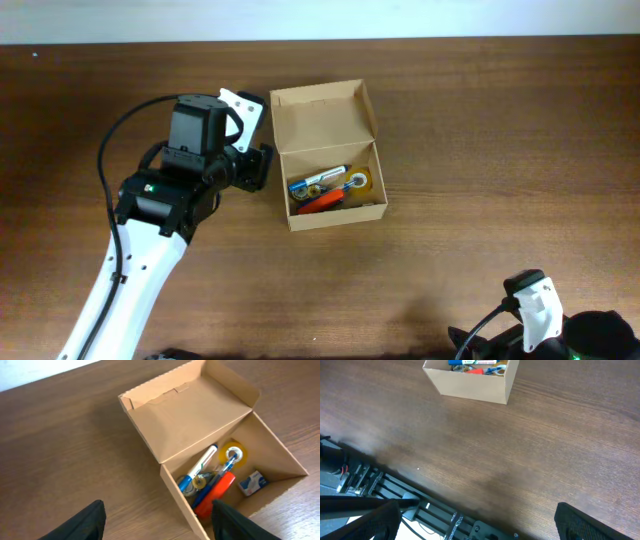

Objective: Pack container
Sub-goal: 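Withdraw the left gripper to the box's left side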

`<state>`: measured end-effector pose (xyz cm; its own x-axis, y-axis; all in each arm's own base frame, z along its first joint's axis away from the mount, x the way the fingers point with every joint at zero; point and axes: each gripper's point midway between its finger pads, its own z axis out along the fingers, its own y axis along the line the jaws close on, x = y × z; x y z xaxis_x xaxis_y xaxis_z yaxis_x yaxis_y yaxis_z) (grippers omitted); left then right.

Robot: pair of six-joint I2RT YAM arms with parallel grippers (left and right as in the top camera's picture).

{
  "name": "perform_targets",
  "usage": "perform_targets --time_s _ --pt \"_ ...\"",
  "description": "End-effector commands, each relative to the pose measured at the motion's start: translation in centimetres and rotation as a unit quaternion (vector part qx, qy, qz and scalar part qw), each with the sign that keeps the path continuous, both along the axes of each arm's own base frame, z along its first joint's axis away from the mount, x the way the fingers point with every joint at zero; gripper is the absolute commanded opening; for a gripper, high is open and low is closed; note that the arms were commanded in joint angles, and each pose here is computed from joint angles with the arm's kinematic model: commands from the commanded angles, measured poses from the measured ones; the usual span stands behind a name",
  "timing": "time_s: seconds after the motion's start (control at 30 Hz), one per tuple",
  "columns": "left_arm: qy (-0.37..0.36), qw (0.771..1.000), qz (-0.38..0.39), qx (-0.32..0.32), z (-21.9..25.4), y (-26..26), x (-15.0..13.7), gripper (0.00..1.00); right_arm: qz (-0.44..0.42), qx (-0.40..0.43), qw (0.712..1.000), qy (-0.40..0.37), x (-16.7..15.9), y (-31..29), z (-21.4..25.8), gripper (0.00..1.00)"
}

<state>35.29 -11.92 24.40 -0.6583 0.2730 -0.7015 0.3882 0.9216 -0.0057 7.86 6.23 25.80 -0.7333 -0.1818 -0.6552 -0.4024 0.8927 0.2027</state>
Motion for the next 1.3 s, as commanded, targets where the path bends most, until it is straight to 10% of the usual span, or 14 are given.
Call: perform_targets --time_s 0.0,0.97,1.13,1.27 --pt "-0.003 1.000 -0.003 -0.019 0.7 -0.5 0.1 0.67 0.007 0.000 1.000 -0.001 -0.1 0.1 -0.1 0.99" --pt "0.083 0.993 0.062 -0.061 -2.9 2.1 0.7 0.73 -0.042 0.130 0.989 -0.053 3.0 2.6 4.5 0.98" --pt "0.105 0.987 0.099 -0.073 -4.6 3.4 2.0 0.72 -0.126 0.137 0.981 -0.052 6.0 1.9 4.8 0.24" --pt "0.131 0.981 0.098 -0.106 -6.0 3.1 2.8 0.71 -0.139 0.127 0.980 -0.061 9.9 3.4 5.4 0.04"
